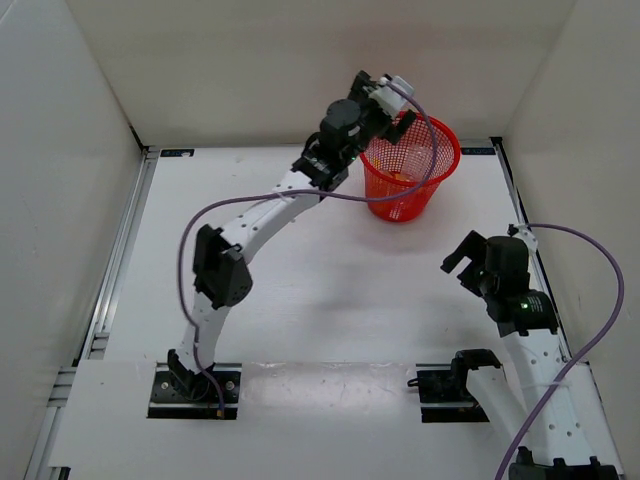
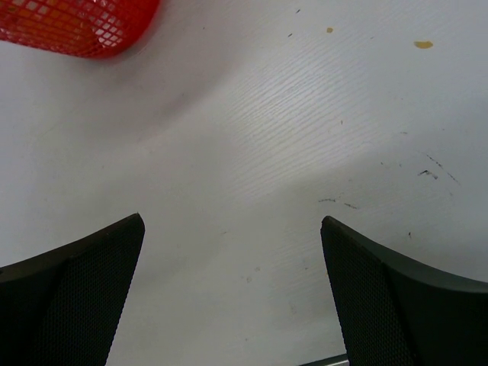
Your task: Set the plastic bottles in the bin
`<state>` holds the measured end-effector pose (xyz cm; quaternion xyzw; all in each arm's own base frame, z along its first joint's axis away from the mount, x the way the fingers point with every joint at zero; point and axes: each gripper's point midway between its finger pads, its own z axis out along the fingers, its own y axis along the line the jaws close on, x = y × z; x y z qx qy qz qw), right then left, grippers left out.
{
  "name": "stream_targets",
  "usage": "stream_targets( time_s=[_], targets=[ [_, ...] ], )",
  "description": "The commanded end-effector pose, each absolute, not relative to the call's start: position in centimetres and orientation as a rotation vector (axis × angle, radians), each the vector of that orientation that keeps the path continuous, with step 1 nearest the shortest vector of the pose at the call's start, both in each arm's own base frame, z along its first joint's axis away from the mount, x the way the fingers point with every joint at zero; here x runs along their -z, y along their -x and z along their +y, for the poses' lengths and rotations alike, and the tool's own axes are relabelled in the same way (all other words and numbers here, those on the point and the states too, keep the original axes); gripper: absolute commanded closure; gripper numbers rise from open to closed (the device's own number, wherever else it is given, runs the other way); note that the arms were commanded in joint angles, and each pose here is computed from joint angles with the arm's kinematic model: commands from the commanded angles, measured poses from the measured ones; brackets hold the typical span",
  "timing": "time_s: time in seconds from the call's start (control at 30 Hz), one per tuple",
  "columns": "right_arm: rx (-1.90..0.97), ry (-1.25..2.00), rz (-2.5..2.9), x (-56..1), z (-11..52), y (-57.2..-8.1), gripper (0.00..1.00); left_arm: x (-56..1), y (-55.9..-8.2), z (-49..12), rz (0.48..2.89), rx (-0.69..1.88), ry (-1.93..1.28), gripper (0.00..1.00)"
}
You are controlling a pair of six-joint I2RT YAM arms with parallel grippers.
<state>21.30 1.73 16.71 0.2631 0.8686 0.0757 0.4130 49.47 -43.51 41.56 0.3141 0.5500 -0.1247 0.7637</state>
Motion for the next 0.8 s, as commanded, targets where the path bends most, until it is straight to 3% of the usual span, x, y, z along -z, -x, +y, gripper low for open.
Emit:
stream_targets(
  time_s=[0.0,0.07,0.1,0.17,0.2,0.23,0.37,0.47,0.6,0.77],
  targets=[
    [-0.235,-0.567,2.238,-16.8,2.9,-21.5,0.0,-49.0,-48.3,-29.9,1.296,0.064,-0.431,0.0],
    [-0.245,-0.563,2.242,-16.6,3.0,-21.3,0.0,-44.9,-46.9,-23.4,1.424,-0.085,-0.444,0.0],
    [-0.23,-0.569,2.246,-16.1,2.8,-21.1,0.0,-38.4,-47.3,-19.1,1.555,-0.217,-0.501,0.0],
    [-0.236,-0.566,2.195,-16.2,2.6,-21.2,0.0,-38.0,-43.6,-12.8,1.585,-0.333,-0.494,0.0],
    [-0.252,-0.558,2.15,-16.7,2.6,-21.1,0.0,-32.2,-42.2,-9.1,1.714,-0.453,-0.572,0.0],
    [-0.252,-0.557,2.121,-16.9,2.5,-21.2,0.0,-32.7,-39.6,-6.5,1.711,-0.501,-0.557,0.0],
    [-0.296,-0.578,2.003,-16.5,2.4,-21.8,0.0,-24.1,-31.3,1.3,1.967,-0.674,-0.628,0.0],
    [-0.309,-0.694,1.909,-16.6,1.7,-22.4,0.0,-19.9,-25.8,2.8,2.117,-0.563,-0.642,0.0],
    [-0.312,-0.755,1.914,-15.7,1.6,-22.6,0.0,-14.0,-17.5,0.2,2.42,-0.212,-0.73,0.0],
    [-0.339,-0.755,1.97,-15.8,2.4,-23.1,0.0,-12.7,-17.6,3.3,2.436,-0.361,-0.352,0.0]
  ],
)
